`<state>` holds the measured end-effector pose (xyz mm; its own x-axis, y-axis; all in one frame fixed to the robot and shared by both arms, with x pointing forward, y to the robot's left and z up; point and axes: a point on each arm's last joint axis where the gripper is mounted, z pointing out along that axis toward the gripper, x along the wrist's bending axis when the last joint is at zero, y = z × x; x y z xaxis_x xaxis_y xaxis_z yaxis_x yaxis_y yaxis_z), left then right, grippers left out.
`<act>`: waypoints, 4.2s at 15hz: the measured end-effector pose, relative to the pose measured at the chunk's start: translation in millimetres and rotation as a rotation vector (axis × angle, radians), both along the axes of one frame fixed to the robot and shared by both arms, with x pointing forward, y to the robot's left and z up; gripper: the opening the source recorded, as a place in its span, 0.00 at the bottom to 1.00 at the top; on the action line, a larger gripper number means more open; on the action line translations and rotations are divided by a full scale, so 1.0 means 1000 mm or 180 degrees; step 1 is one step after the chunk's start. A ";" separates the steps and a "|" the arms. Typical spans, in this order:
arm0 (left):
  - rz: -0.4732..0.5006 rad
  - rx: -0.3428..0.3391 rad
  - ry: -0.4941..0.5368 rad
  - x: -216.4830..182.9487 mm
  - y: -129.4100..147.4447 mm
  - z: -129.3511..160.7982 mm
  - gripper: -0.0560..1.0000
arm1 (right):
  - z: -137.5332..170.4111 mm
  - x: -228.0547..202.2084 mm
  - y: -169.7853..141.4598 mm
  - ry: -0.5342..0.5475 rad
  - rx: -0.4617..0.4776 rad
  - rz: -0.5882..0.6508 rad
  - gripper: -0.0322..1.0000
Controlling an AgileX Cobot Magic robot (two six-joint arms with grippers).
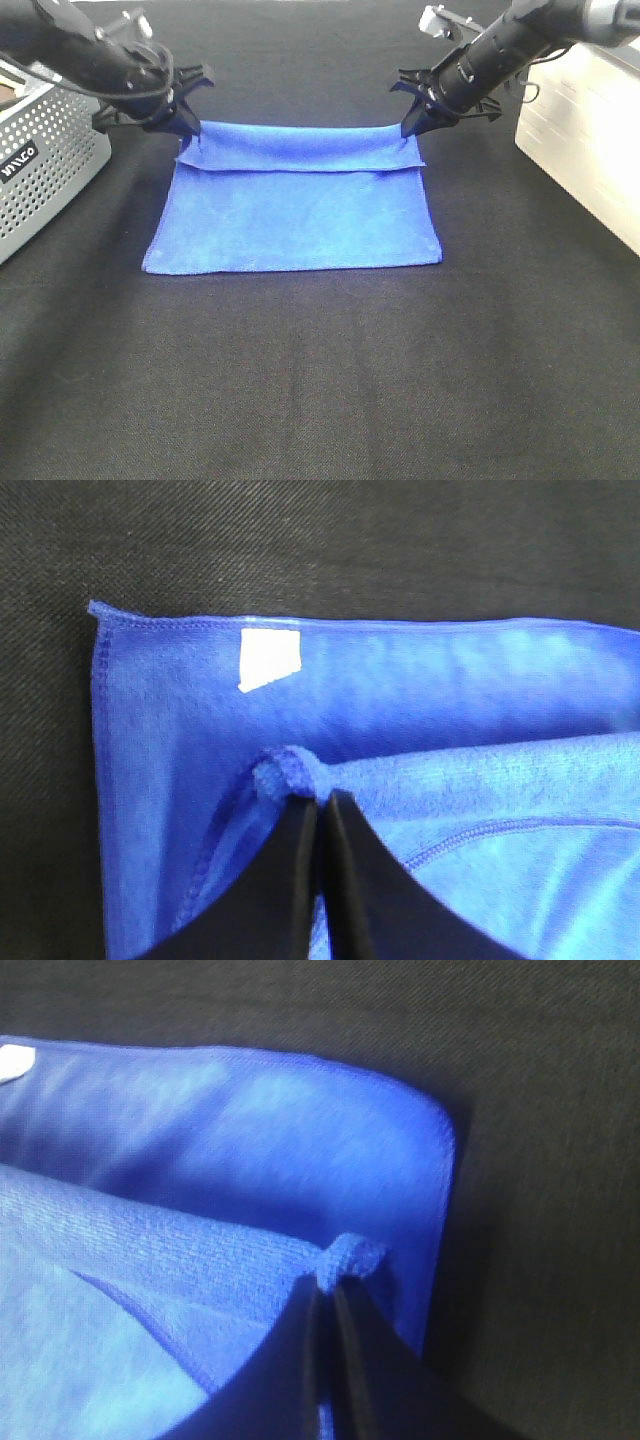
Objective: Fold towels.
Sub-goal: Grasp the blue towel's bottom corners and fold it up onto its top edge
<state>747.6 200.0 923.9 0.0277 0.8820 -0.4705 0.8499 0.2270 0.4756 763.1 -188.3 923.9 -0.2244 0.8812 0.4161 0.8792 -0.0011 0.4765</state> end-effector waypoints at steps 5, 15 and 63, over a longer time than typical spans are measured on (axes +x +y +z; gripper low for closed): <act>0.0051 0.0020 -0.0042 0.009 0.000 -0.014 0.65 | -0.011 0.005 -0.002 0.0011 -0.0009 -0.0167 0.57; -0.0511 0.0092 0.0906 -0.024 -0.004 -0.010 0.68 | -0.020 -0.028 -0.007 0.1195 -0.0023 0.0312 0.73; -0.0244 0.0645 0.0992 -0.155 0.019 0.012 0.06 | 0.000 -0.139 -0.024 0.1221 0.0200 -0.0162 0.03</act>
<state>592.8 218.9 935.8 -0.0198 0.9590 -0.2829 0.9718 0.0850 0.2201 624.2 -212.4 924.2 0.0013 0.8574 0.5147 0.9915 -0.0680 0.1107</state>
